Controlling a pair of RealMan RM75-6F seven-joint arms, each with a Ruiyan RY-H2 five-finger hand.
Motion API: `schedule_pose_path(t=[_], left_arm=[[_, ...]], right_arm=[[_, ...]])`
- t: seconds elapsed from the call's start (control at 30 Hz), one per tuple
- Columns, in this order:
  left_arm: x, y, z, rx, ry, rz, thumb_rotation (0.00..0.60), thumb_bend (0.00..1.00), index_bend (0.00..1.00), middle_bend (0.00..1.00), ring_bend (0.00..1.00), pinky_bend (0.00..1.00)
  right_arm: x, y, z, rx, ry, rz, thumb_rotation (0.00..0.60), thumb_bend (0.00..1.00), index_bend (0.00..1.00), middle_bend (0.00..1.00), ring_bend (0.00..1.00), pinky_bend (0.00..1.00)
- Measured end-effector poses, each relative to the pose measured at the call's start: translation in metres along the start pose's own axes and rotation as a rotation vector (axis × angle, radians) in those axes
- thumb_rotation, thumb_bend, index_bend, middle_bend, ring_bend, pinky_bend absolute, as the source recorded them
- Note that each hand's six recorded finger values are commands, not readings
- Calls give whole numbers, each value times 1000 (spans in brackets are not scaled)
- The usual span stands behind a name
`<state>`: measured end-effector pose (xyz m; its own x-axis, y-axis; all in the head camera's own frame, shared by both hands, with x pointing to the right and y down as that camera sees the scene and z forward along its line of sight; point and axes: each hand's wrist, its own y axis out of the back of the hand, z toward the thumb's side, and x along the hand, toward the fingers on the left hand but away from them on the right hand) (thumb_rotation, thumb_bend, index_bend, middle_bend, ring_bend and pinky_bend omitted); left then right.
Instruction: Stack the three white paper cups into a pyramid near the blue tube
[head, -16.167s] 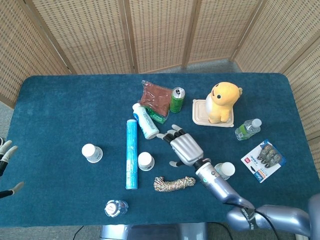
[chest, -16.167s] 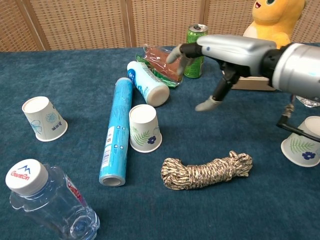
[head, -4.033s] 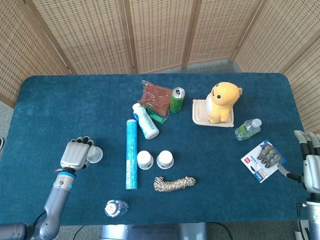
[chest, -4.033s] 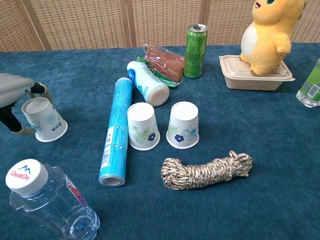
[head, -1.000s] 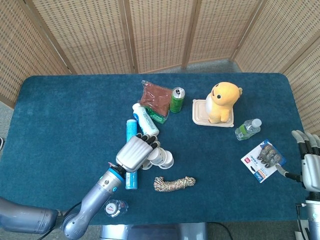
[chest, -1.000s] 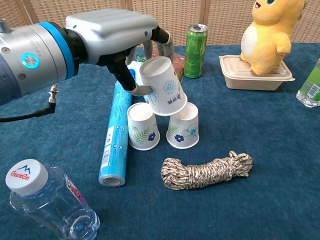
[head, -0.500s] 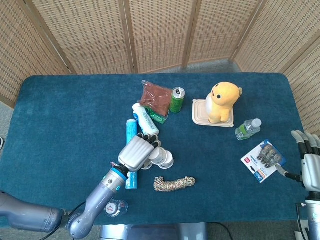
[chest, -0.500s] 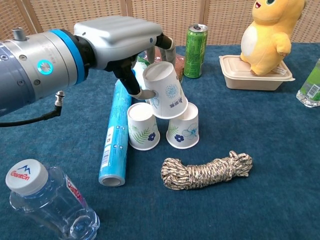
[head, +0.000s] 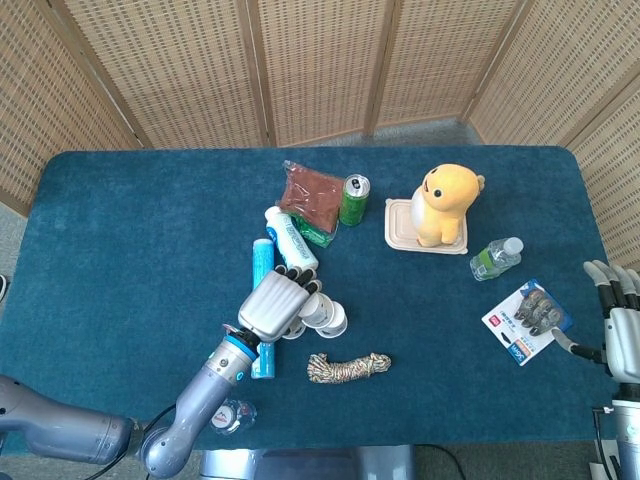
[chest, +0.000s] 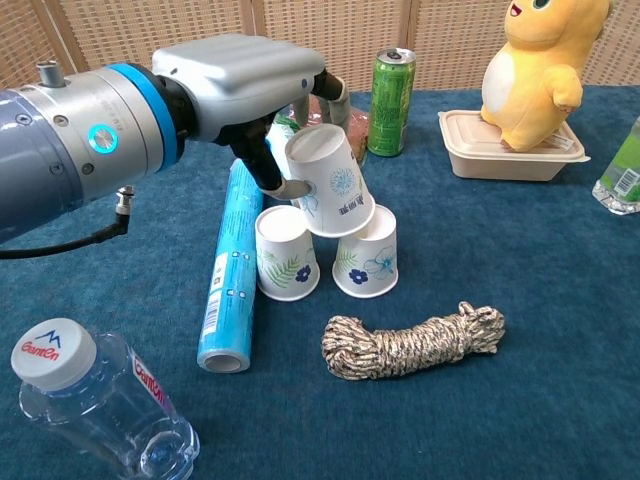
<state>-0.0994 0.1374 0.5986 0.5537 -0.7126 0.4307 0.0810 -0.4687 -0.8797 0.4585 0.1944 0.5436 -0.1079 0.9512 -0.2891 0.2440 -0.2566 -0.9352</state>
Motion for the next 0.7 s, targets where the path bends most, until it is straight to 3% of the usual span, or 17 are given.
schedule_pose_path(t=[0.23, 0.7], left_arm=[[-2, 9, -1, 0, 10, 8, 600, 349, 361, 292, 314, 454], [-2, 2, 3, 14, 20, -32, 600, 348, 337, 265, 281, 436]], right_arm=[[0, -1, 0, 2, -1, 1, 600, 0, 107, 43, 0, 0], [0, 0, 0, 1, -2, 1, 600, 0, 108, 43, 0, 0]])
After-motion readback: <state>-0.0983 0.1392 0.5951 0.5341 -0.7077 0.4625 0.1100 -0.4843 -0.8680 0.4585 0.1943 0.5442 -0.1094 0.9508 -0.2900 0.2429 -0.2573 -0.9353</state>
